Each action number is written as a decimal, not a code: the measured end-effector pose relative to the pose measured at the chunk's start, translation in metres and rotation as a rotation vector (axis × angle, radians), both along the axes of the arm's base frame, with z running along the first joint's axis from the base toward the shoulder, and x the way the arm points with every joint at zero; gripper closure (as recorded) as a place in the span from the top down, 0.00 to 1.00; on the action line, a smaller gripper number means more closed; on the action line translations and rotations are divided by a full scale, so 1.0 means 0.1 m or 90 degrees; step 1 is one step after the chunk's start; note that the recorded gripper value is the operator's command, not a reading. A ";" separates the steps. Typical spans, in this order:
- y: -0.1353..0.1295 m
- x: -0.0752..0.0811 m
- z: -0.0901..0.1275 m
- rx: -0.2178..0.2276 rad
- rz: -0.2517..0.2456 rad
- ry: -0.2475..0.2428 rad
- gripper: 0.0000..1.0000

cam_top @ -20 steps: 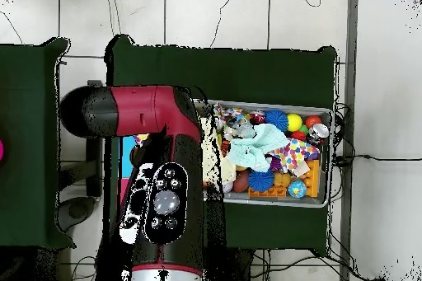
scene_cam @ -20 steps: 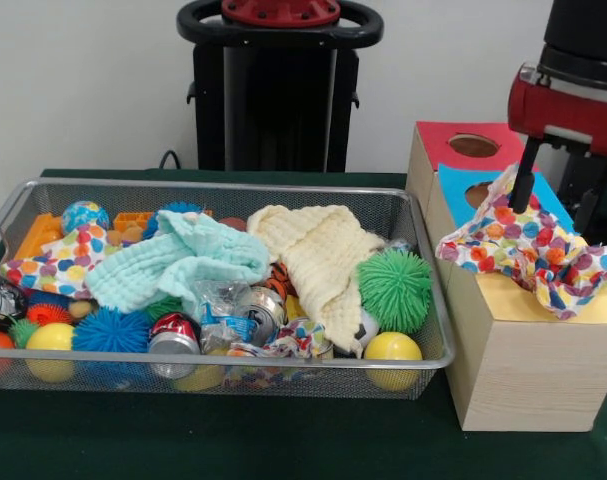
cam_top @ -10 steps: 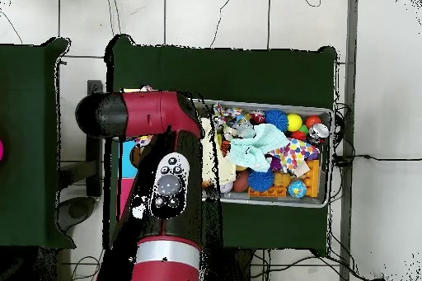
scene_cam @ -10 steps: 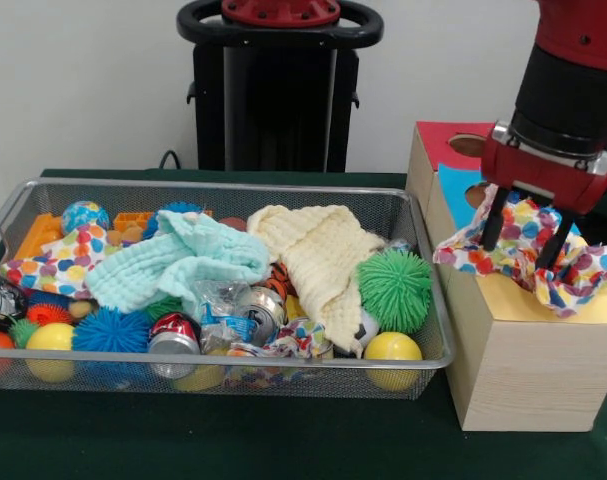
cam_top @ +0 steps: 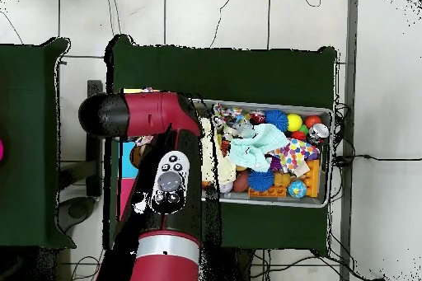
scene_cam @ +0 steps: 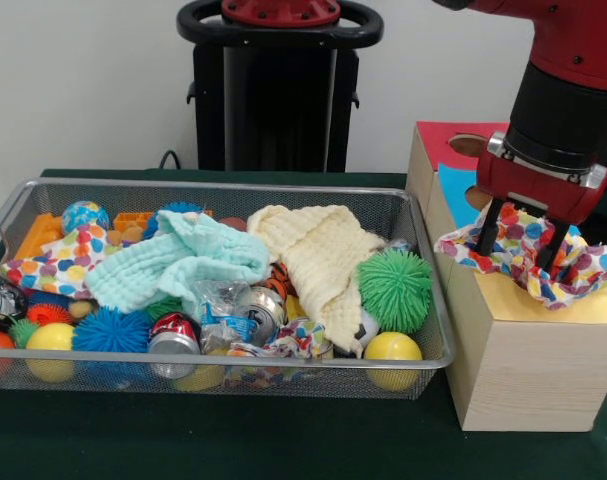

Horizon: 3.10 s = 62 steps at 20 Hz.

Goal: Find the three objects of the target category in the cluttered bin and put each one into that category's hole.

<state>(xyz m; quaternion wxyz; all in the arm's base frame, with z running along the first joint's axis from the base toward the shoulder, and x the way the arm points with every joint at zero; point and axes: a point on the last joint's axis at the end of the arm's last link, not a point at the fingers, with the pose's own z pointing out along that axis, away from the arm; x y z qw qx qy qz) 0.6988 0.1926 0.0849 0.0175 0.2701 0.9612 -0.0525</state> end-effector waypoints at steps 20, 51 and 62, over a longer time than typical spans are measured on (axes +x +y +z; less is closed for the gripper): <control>0.00 0.01 0.00 0.002 -0.002 0.000 1.00; -0.02 0.12 -0.01 0.035 -0.027 -0.009 0.00; -0.05 0.22 -0.17 0.127 -0.082 -0.027 0.00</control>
